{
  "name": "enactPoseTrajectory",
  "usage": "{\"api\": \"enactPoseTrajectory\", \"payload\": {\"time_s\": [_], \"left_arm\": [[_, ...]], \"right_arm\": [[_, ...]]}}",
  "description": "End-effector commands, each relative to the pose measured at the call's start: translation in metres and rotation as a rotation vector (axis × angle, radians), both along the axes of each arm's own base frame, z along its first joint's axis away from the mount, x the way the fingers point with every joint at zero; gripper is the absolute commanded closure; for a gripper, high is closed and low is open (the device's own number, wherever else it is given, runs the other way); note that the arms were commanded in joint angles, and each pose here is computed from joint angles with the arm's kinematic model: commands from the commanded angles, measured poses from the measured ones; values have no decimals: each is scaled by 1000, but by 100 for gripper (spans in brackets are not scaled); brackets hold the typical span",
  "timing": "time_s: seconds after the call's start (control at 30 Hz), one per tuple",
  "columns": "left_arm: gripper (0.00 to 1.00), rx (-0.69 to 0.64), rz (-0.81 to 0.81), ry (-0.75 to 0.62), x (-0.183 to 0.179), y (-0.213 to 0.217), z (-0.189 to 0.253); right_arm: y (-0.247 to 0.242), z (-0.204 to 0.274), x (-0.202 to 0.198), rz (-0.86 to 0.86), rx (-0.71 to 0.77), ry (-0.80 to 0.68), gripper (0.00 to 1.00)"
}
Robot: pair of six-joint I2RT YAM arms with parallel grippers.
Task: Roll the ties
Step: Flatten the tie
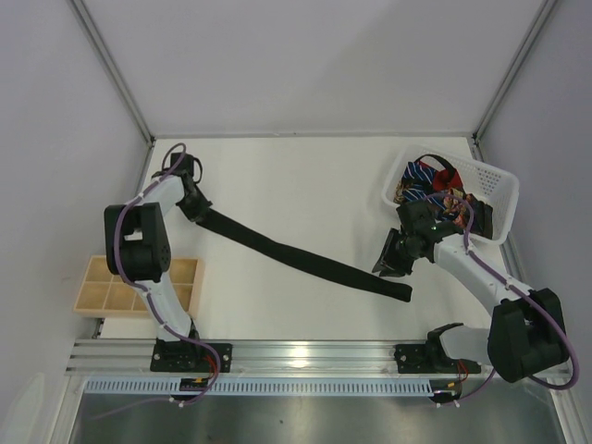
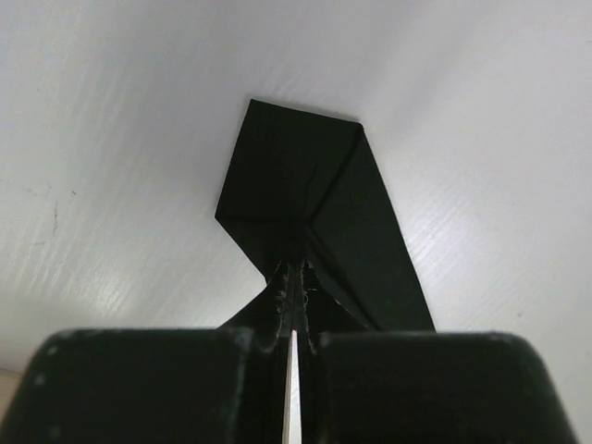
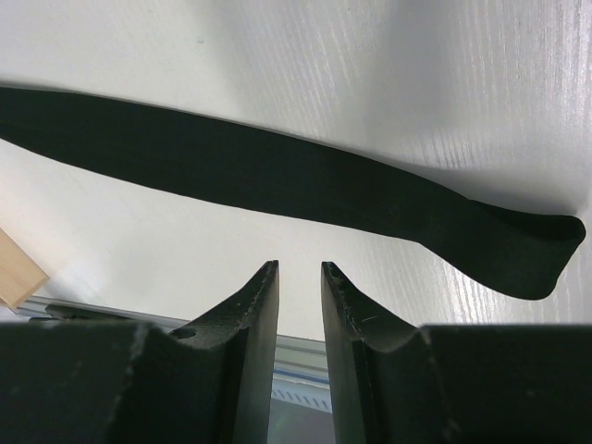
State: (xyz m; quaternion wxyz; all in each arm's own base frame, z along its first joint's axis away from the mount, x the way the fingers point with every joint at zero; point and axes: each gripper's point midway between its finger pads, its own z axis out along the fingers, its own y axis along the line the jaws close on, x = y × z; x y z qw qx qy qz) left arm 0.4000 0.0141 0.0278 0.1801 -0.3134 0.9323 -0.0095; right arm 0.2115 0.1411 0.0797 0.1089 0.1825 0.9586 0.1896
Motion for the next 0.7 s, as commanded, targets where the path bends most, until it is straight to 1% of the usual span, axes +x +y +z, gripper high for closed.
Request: {"api": "enactPoseTrajectory", "payload": {"time_s": [0.0,0.13,0.33,0.4,0.47,0.53,0.63,0.67], "left_arm": [[99,-14,-40,-112,10,-8,43],[100,-39,-68,-129,22,-13,52],[99,-35,-80,-106,38,-11,37],[100,-30,-86,-95,40,-10,33],[99,-29,-87,-59,36,-8,22],[98,-28,-86,-56,33,-7,18],[91,-27,-78,-44,24,-5,11],[81,-27,-73,-35,21,-3,8]], "right_arm": [[3,1,6,15,13,-20,70],[4,-3,5,14,15,-9,70],[4,-5,5,10,16,3,70],[3,-5,4,10,11,4,70],[3,-4,4,5,9,3,69],[2,-4,5,-1,8,2,69],[3,-6,5,-14,8,15,69],[2,-7,3,-25,2,30,70]]}}
